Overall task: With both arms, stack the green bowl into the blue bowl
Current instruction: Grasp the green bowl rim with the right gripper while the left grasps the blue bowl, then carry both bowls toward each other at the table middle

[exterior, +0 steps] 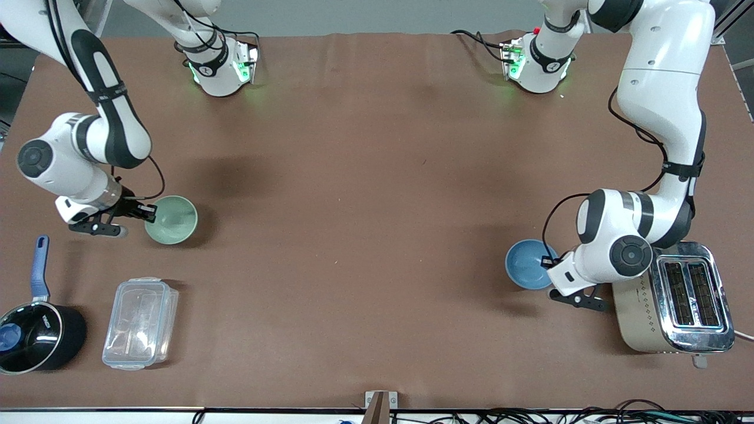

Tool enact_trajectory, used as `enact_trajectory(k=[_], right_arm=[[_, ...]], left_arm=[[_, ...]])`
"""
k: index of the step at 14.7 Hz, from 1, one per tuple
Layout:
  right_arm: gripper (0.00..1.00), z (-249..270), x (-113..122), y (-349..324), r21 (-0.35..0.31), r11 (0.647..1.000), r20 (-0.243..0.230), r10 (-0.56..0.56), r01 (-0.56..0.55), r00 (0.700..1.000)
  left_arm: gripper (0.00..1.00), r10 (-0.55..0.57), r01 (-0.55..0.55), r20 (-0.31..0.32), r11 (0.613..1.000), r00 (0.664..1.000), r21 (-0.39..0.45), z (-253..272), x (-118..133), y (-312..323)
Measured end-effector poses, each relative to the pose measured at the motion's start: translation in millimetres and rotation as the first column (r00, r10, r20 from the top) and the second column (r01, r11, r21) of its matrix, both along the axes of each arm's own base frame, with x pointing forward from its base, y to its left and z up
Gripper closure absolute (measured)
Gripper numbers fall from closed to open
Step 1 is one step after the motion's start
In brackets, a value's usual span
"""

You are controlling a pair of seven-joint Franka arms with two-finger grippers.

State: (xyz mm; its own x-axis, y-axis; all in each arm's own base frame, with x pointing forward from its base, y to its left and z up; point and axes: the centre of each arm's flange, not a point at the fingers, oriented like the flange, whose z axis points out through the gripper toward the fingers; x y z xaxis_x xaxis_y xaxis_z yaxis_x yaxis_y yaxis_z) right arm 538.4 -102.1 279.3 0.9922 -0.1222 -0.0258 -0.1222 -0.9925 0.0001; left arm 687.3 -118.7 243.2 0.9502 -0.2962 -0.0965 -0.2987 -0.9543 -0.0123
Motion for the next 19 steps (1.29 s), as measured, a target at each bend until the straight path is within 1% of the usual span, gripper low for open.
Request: enact_trajectory(k=[3, 4, 6, 8, 10, 12, 13, 16, 17, 18, 19], right_arm=[[0.94, 46.0, 19.3, 3.6, 0.009, 1.000, -0.037, 0.010, -0.009, 0.999], [0.94, 60.2, 25.8, 7.0, 0.011, 1.000, -0.045, 0.013, -0.013, 0.999], [0.94, 82.3, 37.2, 15.3, 0.012, 1.000, -0.042, 0.021, -0.021, 0.999], [0.94, 93.7, 44.3, 26.6, 0.026, 0.999, -0.030, 0.019, -0.018, 0.999], [0.94, 96.9, 47.4, 44.9, 0.056, 0.998, -0.031, 0.008, -0.006, 0.999], [0.94, 98.6, 50.0, 69.5, 0.060, 0.998, -0.032, -0.004, 0.006, 0.999], [0.94, 99.6, 51.2, 84.5, 0.061, 0.998, -0.031, -0.006, 0.008, 0.999], [0.94, 106.8, 54.5, 134.3, 0.057, 0.998, -0.022, -0.030, 0.031, 0.999], [0.94, 111.2, 55.6, 152.6, 0.057, 0.997, -0.015, -0.042, 0.042, 0.999], [0.94, 116.4, 56.0, 174.4, 0.057, 0.997, -0.007, -0.058, 0.058, 0.998], [0.94, 122.5, 55.7, 198.3, 0.058, 0.995, 0.002, -0.077, 0.077, 0.997]], left_arm=[[0.95, -0.052, 0.054, 0.025, 0.996, 0.998, -0.071, 21.6, -7.8, -67.8], [0.95, -0.044, 0.046, 0.023, 0.994, 0.999, -0.100, 26.4, -13.4, -90.7], [0.95, -0.018, 0.018, 0.006, 0.991, 1.000, -0.135, 28.5, -27.4, -131.3], [0.95, 0.010, -0.012, -0.015, 0.991, 1.000, -0.135, 22.1, -50.5, -185.3], [0.95, 0.062, -0.065, -0.027, 0.990, 0.998, -0.128, 8.2, -79.8, -244.0], [0.95, 0.105, -0.108, -0.023, 0.985, 0.994, -0.137, -8.0, -106.7, -291.9], [0.95, 0.126, -0.129, -0.027, 0.982, 0.992, -0.137, -15.5, -116.7, -307.1], [0.95, 0.171, -0.175, -0.042, 0.976, 0.984, -0.133, -35.6, -134.2, -329.9], [0.93, 0.191, -0.194, -0.038, 0.971, 0.981, -0.141, -39.3, -138.4, -337.3], [0.93, 0.213, -0.215, -0.033, 0.965, 0.977, -0.150, -41.3, -141.1, -343.2], [0.86, 0.225, -0.227, -0.028, 0.961, 0.974, -0.158, -41.4, -142.4, -346.8]])
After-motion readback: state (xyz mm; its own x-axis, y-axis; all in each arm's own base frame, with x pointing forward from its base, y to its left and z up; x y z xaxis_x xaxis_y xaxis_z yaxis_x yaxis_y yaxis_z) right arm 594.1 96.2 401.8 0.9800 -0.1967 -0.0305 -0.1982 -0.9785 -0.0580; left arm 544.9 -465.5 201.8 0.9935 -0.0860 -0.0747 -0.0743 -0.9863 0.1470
